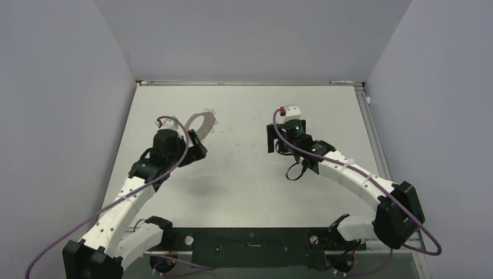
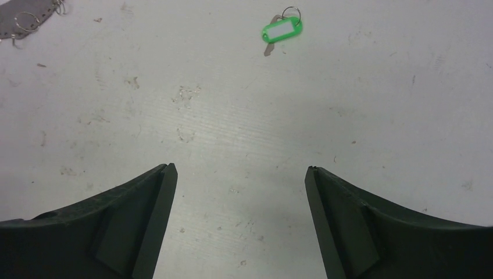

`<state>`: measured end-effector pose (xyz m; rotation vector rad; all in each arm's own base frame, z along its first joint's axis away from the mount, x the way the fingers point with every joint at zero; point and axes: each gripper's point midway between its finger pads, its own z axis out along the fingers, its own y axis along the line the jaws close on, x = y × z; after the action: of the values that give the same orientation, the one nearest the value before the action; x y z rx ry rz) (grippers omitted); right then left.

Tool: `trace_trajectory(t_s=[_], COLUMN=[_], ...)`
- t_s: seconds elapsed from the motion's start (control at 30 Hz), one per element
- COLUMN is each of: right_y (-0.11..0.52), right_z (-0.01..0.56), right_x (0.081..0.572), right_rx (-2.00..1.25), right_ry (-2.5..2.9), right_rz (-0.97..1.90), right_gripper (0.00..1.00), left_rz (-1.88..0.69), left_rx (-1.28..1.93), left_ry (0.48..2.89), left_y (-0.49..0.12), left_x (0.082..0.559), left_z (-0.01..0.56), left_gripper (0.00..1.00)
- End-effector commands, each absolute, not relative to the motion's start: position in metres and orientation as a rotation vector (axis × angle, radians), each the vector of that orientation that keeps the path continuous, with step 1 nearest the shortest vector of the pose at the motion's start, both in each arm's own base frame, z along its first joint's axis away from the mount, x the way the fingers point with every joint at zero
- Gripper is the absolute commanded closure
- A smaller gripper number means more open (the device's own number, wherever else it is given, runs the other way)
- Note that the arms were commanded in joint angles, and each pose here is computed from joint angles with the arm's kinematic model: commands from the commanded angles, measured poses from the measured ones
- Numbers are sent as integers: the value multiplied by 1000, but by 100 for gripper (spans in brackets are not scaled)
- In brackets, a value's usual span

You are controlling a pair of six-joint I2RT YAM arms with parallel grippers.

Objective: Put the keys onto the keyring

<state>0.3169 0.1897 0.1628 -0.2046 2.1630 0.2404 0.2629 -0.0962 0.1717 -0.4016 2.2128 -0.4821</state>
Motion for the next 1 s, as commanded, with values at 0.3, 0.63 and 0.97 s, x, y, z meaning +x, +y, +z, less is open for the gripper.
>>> trace_trajectory(t_s=[0.3,0.63,0.97], right_y=[204,204,227], right_z=[137,98,83], right_x=[378,366,322], right_rx=[-208,-178,-196], right_ry=[2211,2295,2337], right_rz=[36,47,205], right_gripper=[13,21,23], left_rz=[-171,-118,44], left_rx=[-378,-332,-364], left_ry=[2142,2348,2367], left_y=[-120,-106,-89], left_x=[390,436,454], left_z=[178,113,92], left_gripper=[6,37,43])
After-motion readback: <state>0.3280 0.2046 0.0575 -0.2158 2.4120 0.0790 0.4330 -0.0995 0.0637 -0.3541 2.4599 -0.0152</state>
